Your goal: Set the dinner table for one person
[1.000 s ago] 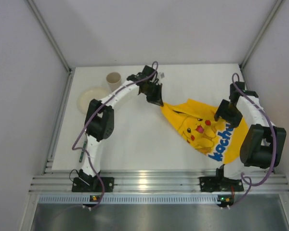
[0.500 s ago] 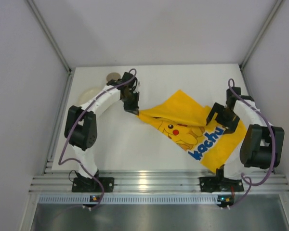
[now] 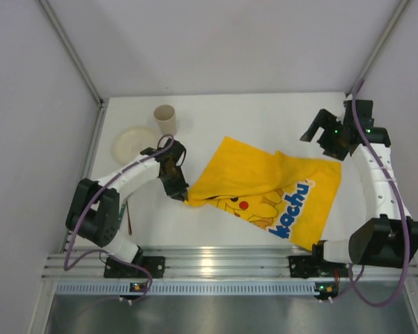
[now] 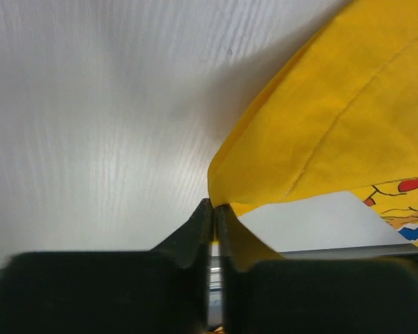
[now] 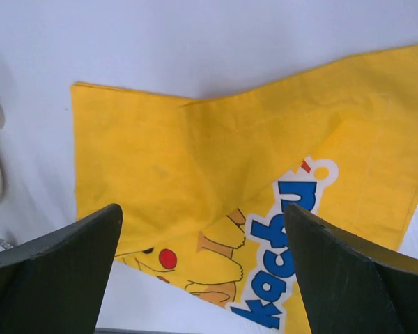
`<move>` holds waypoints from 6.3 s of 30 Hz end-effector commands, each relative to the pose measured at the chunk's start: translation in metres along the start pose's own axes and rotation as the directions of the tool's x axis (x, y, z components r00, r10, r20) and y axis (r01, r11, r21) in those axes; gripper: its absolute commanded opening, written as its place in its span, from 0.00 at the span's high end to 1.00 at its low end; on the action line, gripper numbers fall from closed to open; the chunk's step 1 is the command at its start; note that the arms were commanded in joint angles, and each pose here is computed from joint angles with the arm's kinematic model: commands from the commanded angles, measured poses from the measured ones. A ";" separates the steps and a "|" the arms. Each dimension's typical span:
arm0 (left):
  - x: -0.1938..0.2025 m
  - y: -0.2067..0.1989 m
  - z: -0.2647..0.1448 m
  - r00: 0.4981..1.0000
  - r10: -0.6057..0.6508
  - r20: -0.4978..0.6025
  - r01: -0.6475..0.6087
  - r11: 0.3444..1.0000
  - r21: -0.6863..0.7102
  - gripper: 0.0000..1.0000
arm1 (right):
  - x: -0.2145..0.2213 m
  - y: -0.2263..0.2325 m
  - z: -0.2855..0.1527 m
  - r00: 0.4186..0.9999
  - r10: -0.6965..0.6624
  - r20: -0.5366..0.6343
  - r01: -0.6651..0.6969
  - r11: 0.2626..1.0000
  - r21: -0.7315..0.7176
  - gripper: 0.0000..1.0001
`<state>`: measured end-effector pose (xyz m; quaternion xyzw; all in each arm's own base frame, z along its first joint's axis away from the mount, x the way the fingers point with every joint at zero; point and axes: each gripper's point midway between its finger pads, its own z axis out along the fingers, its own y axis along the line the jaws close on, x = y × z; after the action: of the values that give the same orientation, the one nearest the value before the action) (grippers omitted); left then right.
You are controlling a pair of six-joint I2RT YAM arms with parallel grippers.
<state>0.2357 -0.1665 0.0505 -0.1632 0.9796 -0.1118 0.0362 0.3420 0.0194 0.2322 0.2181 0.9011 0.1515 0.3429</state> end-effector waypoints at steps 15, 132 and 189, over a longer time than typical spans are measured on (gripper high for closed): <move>-0.148 -0.166 -0.043 0.802 0.391 0.451 -0.475 0.876 0.086 0.02 | 0.156 -0.068 -0.006 0.944 0.034 -0.328 0.007 0.992 0.125 0.00; -0.490 0.112 -0.154 0.478 -0.662 0.578 -0.429 0.398 0.811 0.08 | 0.208 0.037 0.138 0.670 -0.141 -0.728 0.257 0.965 0.050 0.00; -0.441 0.152 -0.083 0.576 -0.524 0.628 -0.004 0.766 0.643 0.19 | 0.236 -0.005 0.140 0.640 -0.199 -0.742 0.338 0.940 0.039 0.00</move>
<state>0.5967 0.1408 0.0686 -0.3554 0.7557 -0.2944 0.4647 0.2781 0.1524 0.0238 0.0414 0.9924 0.1036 -0.0523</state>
